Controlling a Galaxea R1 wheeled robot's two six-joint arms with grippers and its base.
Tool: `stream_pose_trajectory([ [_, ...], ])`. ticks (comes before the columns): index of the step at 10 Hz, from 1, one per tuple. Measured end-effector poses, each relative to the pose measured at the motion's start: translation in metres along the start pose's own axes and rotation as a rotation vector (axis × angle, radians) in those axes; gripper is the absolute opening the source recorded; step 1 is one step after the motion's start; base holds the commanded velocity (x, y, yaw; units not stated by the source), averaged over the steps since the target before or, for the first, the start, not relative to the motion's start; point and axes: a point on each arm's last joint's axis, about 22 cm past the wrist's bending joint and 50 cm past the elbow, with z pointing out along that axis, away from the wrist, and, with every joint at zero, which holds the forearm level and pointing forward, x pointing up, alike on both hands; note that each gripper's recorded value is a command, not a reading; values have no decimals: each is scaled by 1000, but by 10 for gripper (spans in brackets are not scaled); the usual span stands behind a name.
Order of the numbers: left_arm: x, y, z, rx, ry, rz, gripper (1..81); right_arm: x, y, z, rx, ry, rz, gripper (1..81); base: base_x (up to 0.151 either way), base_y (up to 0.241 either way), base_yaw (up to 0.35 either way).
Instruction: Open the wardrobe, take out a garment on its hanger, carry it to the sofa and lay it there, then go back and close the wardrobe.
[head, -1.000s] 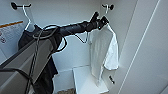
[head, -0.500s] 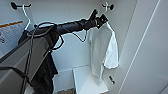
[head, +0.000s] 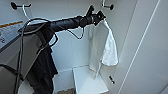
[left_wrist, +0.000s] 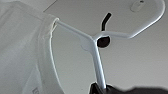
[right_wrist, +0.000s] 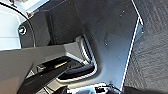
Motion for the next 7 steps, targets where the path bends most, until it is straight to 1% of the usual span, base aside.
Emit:
stream_pose_trajectory([
  [2,12,-9,-26,20,10,7,10,3,-3,1,2,-12,-30,811,0,0,0],
  [3,24,-16,-50,42,26,16,10,8,-4,2,3,-23,-61,811,0,0,0],
  [6,75,-44,-132,129,116,42,10,24,-10,4,4,-55,-158,811,0,0,0],
  [7,75,-47,-144,152,115,55,10,27,-10,4,2,-61,-179,811,0,0,0],
])
